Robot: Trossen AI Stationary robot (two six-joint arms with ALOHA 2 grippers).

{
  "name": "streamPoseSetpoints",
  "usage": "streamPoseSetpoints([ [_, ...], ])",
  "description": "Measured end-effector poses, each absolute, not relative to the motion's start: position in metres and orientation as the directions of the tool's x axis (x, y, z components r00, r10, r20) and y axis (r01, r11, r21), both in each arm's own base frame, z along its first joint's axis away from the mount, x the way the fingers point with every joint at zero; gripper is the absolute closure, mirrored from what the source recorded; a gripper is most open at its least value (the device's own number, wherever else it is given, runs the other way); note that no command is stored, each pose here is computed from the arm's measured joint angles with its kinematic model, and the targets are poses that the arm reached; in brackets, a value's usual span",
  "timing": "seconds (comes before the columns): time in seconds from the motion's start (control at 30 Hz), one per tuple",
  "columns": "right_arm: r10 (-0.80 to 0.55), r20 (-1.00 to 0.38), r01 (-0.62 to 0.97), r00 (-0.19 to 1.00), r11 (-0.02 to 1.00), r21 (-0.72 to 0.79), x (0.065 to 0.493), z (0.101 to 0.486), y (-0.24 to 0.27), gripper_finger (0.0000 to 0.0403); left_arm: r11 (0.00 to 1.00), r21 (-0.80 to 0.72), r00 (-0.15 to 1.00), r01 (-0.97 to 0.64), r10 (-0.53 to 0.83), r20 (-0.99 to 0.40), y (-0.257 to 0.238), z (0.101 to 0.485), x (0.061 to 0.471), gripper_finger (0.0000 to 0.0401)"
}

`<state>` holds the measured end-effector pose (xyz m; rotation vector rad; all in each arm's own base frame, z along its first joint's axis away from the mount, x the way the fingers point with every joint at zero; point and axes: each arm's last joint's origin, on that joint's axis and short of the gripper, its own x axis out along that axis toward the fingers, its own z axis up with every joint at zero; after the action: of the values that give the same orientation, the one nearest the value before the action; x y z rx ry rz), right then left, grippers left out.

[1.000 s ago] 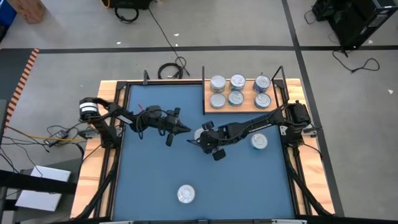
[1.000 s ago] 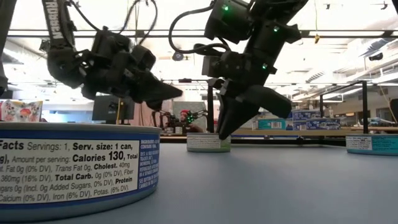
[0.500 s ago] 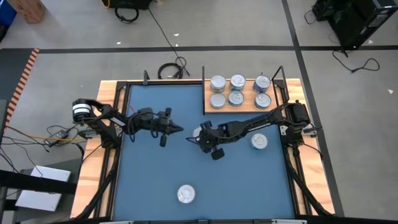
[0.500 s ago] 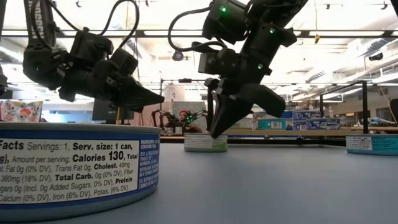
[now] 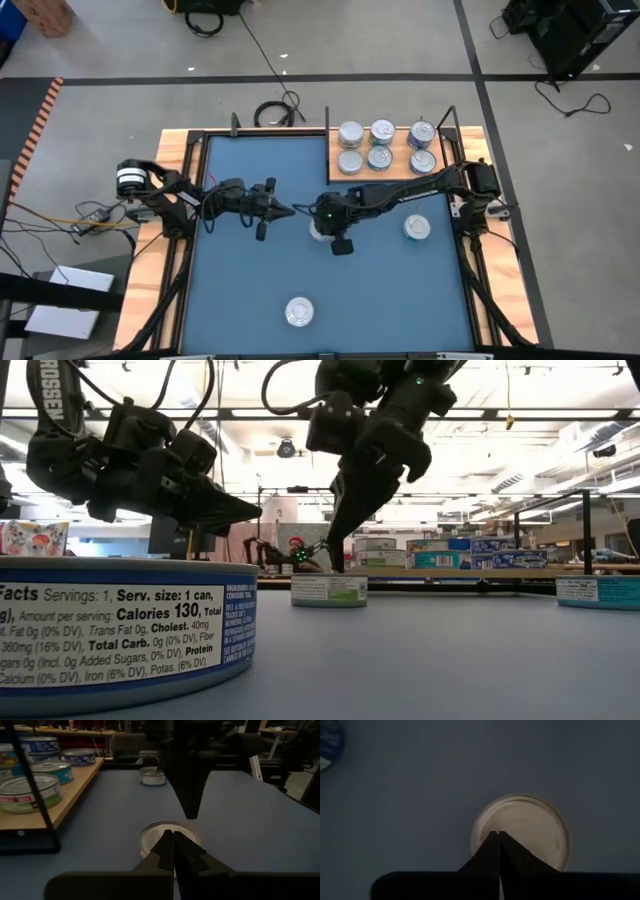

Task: Stack canned seafood by type on shelf
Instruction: Stack the green tuna can on to the green tuna can on the shelf aligned with the other green tuna can

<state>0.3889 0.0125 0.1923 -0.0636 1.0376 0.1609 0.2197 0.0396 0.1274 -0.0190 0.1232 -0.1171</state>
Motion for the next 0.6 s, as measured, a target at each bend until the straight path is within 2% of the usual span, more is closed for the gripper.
streamPoseSetpoints([
  [0.1, 0.083, -0.879, -0.211, 0.469, 0.977, -0.020, 0.387, 0.188, 0.019, 0.0377, 0.991, -0.024, 0.984, 0.131, -0.133, -0.122, 0.036, 0.127, 0.220, 0.0396],
  [0.27, -0.017, -0.894, -0.303, 0.448, 0.938, -0.170, 0.388, 0.171, 0.040, 0.0304, 0.990, -0.019, 0.982, 0.139, -0.140, -0.123, 0.034, 0.127, 0.221, 0.0396],
  [0.37, -0.066, -0.903, -0.333, 0.425, 0.916, -0.224, 0.391, 0.158, 0.045, 0.0273, 0.990, -0.019, 0.982, 0.138, -0.140, -0.124, 0.034, 0.127, 0.221, 0.0396],
  [0.47, -0.099, -0.901, -0.342, 0.423, 0.903, -0.260, 0.394, 0.149, 0.047, 0.0266, 0.990, -0.017, 0.983, 0.137, -0.138, -0.124, 0.034, 0.127, 0.221, 0.0396],
  [0.6, -0.126, -0.904, -0.340, 0.408, 0.898, -0.279, 0.396, 0.141, 0.046, 0.0297, 0.991, -0.017, 0.983, 0.136, -0.137, -0.125, 0.034, 0.127, 0.221, 0.0396],
])
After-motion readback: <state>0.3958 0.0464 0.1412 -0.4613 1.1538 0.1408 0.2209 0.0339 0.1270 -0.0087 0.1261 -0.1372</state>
